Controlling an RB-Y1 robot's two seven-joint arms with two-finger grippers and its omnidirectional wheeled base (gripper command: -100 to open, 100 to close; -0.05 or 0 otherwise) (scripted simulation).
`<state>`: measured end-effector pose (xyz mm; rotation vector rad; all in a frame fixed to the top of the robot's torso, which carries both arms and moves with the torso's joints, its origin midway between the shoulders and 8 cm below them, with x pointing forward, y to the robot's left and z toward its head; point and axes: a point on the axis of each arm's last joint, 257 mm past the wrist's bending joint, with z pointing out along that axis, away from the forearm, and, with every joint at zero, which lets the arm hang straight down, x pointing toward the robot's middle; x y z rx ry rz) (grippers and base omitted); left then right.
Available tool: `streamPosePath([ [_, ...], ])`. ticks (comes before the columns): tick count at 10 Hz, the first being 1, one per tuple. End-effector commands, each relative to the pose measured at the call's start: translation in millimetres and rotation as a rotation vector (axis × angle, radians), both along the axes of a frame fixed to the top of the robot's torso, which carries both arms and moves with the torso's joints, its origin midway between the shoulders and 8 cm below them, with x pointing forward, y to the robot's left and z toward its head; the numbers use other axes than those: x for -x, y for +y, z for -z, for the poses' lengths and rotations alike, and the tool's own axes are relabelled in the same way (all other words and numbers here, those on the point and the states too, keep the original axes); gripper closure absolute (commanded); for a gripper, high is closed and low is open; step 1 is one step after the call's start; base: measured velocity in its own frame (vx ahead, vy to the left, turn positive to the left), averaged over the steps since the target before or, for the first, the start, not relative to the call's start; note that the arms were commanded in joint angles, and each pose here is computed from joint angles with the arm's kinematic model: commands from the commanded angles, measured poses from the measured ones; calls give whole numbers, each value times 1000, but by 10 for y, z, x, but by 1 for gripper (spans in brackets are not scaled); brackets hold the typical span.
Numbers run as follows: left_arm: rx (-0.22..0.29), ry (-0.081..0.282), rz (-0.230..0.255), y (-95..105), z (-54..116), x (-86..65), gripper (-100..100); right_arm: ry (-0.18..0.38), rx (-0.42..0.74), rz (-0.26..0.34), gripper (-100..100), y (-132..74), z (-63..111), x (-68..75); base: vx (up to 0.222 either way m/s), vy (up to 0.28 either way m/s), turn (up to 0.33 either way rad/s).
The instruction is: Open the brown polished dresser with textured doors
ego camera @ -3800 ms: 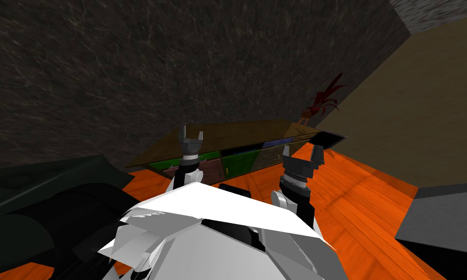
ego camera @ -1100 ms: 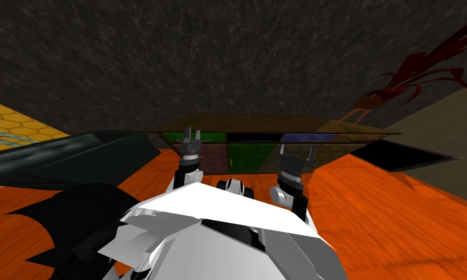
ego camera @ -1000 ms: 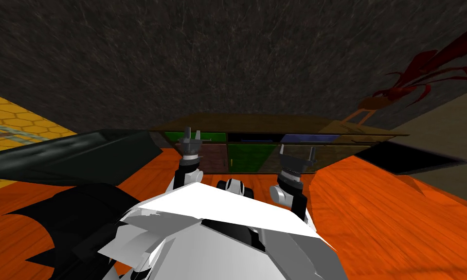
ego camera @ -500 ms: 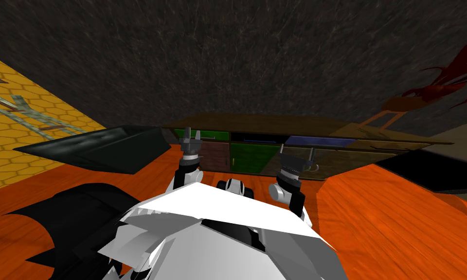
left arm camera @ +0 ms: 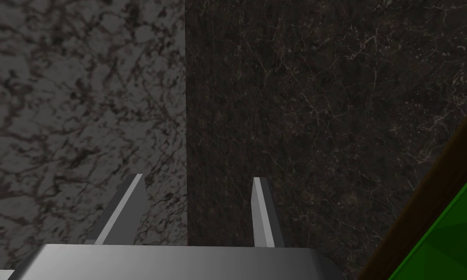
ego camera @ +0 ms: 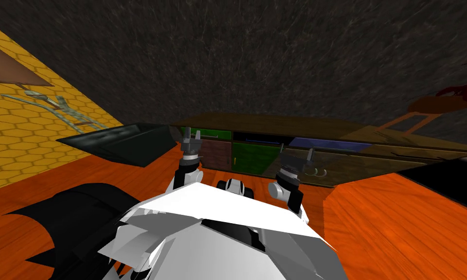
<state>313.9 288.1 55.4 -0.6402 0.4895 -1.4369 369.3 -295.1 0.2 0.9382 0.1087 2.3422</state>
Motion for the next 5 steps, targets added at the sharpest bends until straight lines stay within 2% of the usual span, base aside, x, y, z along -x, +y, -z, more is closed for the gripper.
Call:
streamPosePath([
  [1, 0, 0, 0, 0, 0, 0, 0, -15, -80, -63, -100, -46, 37, -45, -29, -30, 110],
  [3, 0, 0, 0, 0, 0, 0, 0, -27, -142, -107, -100, -90, 78, -89, -40, -33, 163],
  [4, 0, 0, 0, 0, 0, 0, 0, -29, -149, -115, -100, -90, 78, -89, -14, -18, -23],
  [5, 0, 0, 0, 0, 0, 0, 0, -37, -199, -145, -100, -134, 125, -137, -21, -22, 245],
])
